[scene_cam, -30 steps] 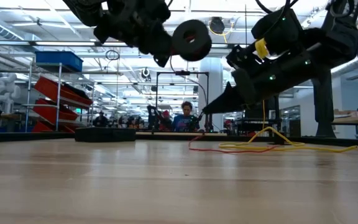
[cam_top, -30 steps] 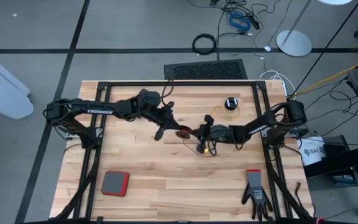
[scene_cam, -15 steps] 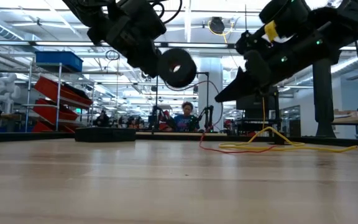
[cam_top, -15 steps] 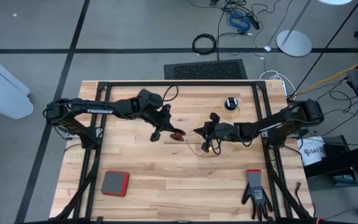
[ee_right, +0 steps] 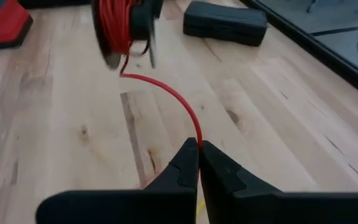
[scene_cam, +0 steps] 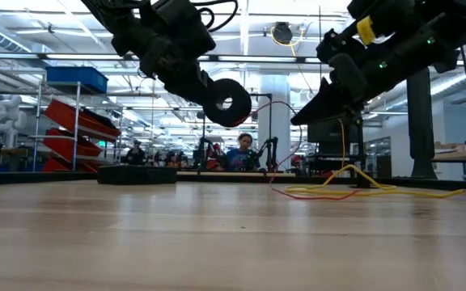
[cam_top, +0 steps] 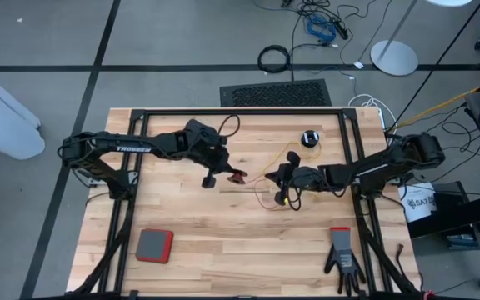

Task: Coil cords
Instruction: Coil the red wire on the spool

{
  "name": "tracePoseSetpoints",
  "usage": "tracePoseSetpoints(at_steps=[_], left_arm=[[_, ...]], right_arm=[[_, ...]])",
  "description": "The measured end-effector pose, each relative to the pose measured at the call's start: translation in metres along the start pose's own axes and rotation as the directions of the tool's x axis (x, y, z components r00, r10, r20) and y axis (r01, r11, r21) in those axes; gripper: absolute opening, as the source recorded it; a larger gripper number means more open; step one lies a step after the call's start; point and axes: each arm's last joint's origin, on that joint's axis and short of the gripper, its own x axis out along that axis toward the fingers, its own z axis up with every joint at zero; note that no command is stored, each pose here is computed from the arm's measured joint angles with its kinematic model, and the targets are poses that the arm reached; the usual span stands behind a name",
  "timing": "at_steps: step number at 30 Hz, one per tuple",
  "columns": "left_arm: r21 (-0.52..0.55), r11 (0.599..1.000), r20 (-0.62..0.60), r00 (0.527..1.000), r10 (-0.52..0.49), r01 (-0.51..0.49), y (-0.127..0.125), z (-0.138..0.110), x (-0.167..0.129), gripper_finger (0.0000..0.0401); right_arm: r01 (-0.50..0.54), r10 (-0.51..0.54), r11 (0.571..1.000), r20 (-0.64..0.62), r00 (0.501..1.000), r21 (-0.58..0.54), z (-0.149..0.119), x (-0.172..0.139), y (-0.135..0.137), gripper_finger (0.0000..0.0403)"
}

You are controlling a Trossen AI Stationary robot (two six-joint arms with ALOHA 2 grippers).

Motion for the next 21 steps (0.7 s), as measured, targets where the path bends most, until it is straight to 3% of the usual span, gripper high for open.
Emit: tracePoseSetpoints(at_steps=[9,15,21], left_arm=[[0.006,1.0,-0.048,0.999,-0.004,0.004,-0.002,-0.004,0.0,0.0004],[0.052,0.989,-0.03,0.99,0.138,-0.137,-0.001,0.002,0.008,0.0004],[0.137,0.933,-0.073,0.936,0.345,-0.333,-0.002,0.003,0.023,0.0004]], right_arm=[[-0.006,0.005,1.0,0.029,1.0,0.018,0.007,-0.007,-0.002,0.0],[-0.015,0.012,0.998,0.054,0.998,0.068,0.01,-0.007,-0.002,0.0],[-0.022,0.015,0.996,0.073,0.997,0.085,0.012,-0.007,-0.002,0.0]])
